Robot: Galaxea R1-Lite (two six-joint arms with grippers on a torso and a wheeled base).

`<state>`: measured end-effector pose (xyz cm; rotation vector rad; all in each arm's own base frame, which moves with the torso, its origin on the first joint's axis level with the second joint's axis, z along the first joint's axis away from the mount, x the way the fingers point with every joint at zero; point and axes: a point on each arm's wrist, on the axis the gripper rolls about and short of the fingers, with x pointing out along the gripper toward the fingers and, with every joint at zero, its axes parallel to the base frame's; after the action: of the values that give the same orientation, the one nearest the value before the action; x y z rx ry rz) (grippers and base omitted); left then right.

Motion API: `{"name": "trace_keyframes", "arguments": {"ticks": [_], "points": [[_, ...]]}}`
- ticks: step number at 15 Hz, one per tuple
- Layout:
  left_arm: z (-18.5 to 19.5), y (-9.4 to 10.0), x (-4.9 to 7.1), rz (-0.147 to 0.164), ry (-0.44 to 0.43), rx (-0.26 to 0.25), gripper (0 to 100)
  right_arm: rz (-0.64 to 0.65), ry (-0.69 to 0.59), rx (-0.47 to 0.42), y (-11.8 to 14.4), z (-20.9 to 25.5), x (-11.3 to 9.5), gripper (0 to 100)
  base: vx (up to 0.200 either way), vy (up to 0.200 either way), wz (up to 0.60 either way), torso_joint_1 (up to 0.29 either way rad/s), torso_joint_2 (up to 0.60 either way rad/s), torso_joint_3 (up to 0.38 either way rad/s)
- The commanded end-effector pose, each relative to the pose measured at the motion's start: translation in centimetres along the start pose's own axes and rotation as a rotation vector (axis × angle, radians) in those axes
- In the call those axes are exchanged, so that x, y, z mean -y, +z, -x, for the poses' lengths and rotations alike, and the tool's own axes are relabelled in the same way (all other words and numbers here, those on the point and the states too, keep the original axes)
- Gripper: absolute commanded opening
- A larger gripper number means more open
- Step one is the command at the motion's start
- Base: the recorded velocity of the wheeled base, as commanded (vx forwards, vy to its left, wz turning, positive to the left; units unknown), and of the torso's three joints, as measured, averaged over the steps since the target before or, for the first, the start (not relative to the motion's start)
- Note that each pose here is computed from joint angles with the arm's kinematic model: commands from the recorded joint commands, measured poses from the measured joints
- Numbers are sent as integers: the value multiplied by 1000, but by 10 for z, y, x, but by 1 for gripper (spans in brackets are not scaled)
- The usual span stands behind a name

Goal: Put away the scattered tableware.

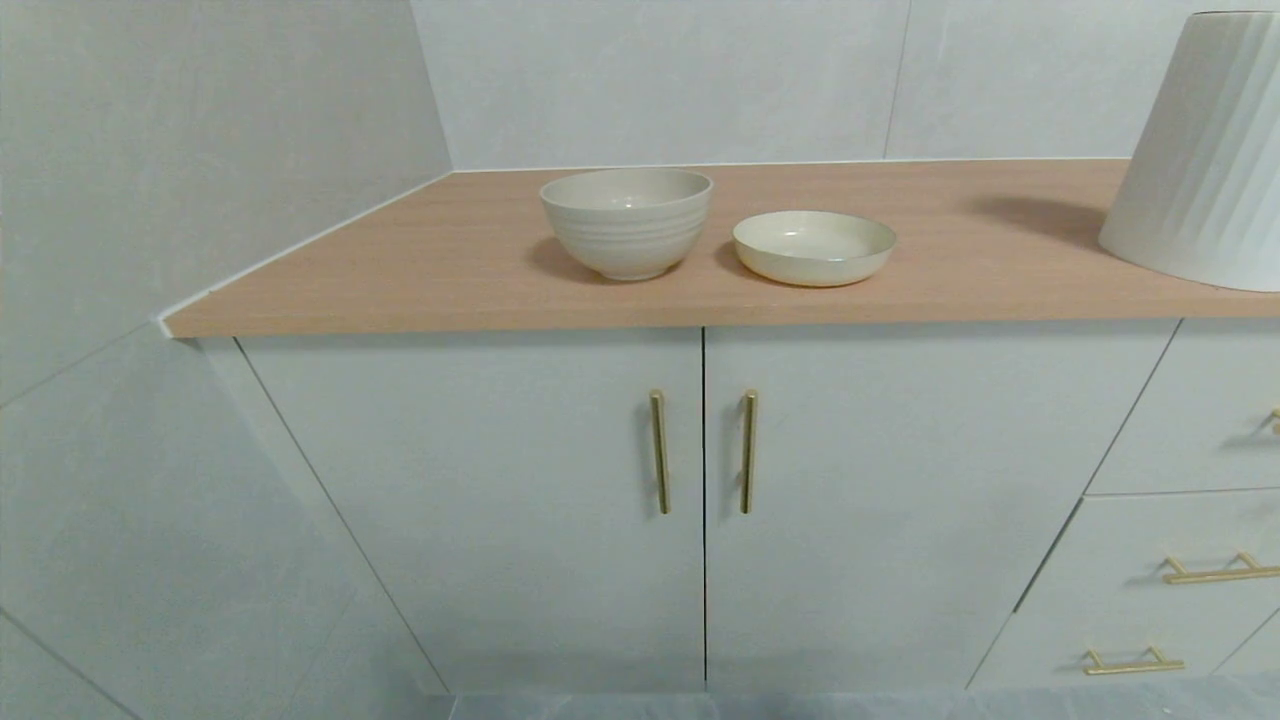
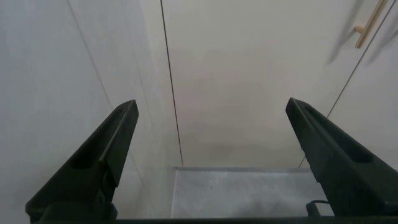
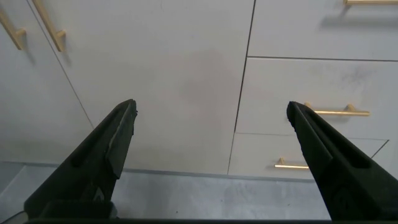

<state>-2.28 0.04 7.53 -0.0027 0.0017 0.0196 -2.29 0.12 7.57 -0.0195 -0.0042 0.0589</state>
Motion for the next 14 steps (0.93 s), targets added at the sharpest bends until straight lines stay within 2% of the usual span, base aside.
{"name": "trace_keyframes", "arguments": {"ticks": [1, 9, 10, 11, 13, 14], "points": [[0, 0, 0, 0, 0, 0, 100, 1, 1, -1, 0, 0, 0, 100, 0, 0, 0, 0, 0, 0], [0, 0, 0, -1, 0, 0, 100, -2, -9, 13, 3, 0, 0, 100, 0, 0, 0, 0, 0, 0], [0, 0, 0, -1, 0, 0, 100, -28, -15, 116, 28, 8, 0, 100, 0, 0, 0, 0, 0, 0], [0, 0, 0, -1, 0, 0, 100, -91, 13, 148, 47, 14, 0, 100, 0, 0, 0, 0, 0, 0], [0, 0, 0, -1, 0, 0, 100, -82, 87, 66, 47, 11, -1, 100, 0, 0, 0, 0, 0, 0], [0, 0, 0, -1, 0, 0, 100, -85, 185, -15, 45, 5, -2, 100, 0, 0, 0, 0, 0, 0]]}}
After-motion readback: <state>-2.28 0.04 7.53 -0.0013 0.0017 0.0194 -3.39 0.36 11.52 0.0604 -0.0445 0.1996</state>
